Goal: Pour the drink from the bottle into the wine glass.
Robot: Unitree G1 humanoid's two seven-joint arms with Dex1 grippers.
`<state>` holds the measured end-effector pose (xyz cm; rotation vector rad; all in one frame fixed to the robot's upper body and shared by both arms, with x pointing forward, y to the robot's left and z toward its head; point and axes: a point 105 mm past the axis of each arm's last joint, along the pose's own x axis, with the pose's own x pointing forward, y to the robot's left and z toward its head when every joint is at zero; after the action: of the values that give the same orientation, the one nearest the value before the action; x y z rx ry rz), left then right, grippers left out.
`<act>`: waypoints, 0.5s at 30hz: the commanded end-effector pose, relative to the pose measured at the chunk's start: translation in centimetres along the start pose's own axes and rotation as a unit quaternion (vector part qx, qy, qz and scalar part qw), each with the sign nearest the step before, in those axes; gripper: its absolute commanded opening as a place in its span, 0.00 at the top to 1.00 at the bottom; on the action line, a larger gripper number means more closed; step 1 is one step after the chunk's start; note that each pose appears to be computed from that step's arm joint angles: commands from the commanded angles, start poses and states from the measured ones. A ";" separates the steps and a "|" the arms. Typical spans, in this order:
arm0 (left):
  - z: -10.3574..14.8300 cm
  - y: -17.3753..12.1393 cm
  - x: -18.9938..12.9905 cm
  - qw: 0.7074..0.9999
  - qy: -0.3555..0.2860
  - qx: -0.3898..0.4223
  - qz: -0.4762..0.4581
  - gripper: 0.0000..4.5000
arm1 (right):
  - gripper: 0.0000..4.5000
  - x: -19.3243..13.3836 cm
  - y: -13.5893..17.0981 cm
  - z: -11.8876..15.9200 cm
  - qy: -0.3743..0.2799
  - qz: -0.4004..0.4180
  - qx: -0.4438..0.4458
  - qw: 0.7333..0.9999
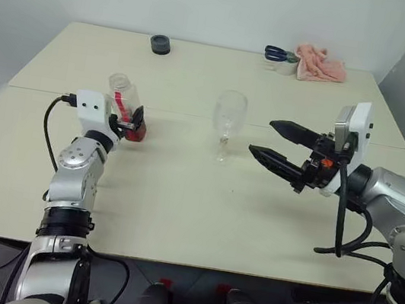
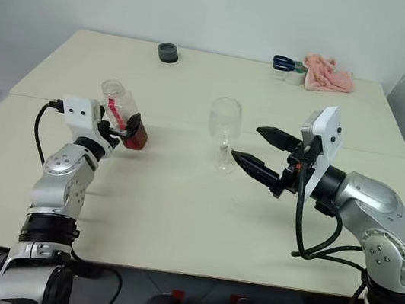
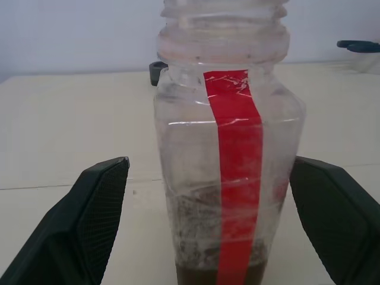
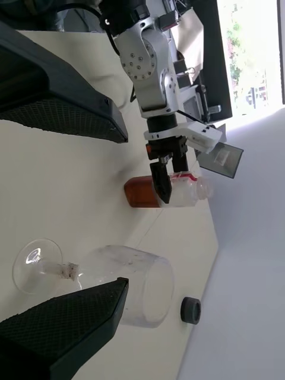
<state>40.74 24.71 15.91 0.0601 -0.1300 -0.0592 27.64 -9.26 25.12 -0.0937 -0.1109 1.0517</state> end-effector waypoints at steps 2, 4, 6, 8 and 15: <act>1.5 -0.5 1.4 0.999 -0.036 0.024 -0.022 0.00 | 0.14 -0.4 0.3 0.9 -0.018 -0.005 -0.016 1.000; 2.0 -0.4 1.7 0.998 -0.047 0.027 -0.026 0.00 | 0.14 -0.4 0.3 0.9 -0.018 -0.007 -0.014 1.000; 2.3 -0.2 1.9 0.998 -0.054 0.028 -0.025 0.00 | 0.14 -0.4 0.3 0.8 -0.018 -0.009 -0.013 1.000; 2.5 0.1 2.0 0.998 -0.056 0.030 -0.021 0.04 | 0.14 -0.5 0.3 0.8 -0.018 -0.012 -0.012 1.000; 1.8 1.3 1.5 0.998 -0.051 0.026 -0.007 0.47 | 0.13 -0.5 0.0 0.6 -0.021 -0.020 -0.007 1.000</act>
<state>42.34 25.15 16.62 0.0931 -0.1816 -0.0836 27.77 -9.52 24.60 -0.0773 -0.0965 1.0175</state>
